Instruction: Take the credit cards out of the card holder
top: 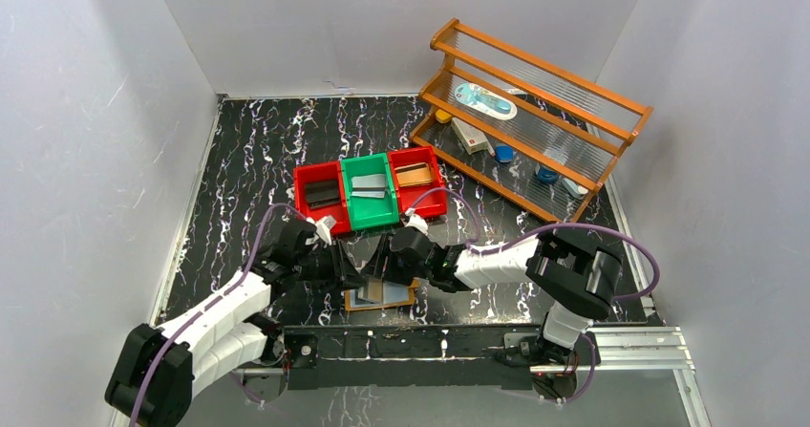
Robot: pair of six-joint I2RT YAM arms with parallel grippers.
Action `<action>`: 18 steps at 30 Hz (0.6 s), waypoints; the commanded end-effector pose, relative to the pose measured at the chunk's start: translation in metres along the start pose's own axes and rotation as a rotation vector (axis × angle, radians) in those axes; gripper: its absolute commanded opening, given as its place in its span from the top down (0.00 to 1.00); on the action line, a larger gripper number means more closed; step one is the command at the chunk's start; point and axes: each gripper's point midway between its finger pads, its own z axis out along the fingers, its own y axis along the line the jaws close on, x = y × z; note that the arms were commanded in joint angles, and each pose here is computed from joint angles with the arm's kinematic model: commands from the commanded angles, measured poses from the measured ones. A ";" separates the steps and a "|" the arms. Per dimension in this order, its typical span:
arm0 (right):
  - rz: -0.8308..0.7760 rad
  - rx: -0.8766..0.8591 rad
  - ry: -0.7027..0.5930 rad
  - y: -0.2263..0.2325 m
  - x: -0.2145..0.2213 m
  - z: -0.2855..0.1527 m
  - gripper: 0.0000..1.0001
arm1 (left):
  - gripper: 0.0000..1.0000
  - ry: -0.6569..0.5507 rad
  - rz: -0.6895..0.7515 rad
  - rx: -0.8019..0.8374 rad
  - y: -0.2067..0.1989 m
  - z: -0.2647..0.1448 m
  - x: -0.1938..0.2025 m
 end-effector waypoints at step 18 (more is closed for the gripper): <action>-0.001 -0.114 0.010 0.029 -0.009 -0.015 0.23 | 0.73 0.050 0.170 0.196 -0.055 0.007 -0.003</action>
